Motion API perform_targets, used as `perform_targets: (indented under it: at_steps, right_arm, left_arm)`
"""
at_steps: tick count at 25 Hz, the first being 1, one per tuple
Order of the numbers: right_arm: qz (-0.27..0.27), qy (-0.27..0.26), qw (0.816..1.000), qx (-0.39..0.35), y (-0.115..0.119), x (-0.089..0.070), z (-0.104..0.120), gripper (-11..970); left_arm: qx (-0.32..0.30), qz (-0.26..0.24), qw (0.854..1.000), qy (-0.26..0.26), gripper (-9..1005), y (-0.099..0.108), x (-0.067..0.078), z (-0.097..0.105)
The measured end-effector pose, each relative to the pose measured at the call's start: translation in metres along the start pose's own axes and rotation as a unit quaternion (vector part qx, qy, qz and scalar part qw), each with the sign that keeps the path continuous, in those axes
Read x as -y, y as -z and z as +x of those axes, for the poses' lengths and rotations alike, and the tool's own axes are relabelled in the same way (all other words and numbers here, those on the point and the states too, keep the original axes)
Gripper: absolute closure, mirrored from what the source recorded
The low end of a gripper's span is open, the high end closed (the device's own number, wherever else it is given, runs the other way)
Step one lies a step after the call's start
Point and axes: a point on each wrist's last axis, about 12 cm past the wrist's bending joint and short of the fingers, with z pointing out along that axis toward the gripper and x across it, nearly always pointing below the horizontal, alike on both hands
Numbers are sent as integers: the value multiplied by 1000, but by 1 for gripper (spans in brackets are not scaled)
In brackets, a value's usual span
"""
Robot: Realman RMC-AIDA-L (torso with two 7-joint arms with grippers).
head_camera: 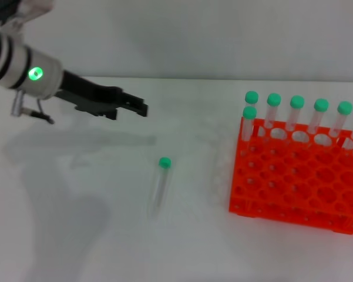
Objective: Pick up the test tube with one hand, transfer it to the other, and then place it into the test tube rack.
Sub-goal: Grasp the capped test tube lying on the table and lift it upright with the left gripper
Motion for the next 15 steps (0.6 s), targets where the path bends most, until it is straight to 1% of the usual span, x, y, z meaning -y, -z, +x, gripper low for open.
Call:
perform_targets:
  at_steps: [2,6,11,15]
  right_arm:
    - [-1,6,1000,2,-2,0,-1,99]
    - [-1,34,999,9,-7,3,-6,99]
    - [2,47,999,11,-11,8,-11,99]
    - [8,54,998,7,-11,13,-12,100]
  left_arm:
    - [-32,-6,999,6,121,-7,16,-9]
    - [-88,-24,996,24,121,-19,46,-21]
    - [-138,-64,987,48,122,-26,69,-29]
    - [-175,-83,979,59,122,-35,85,-30]
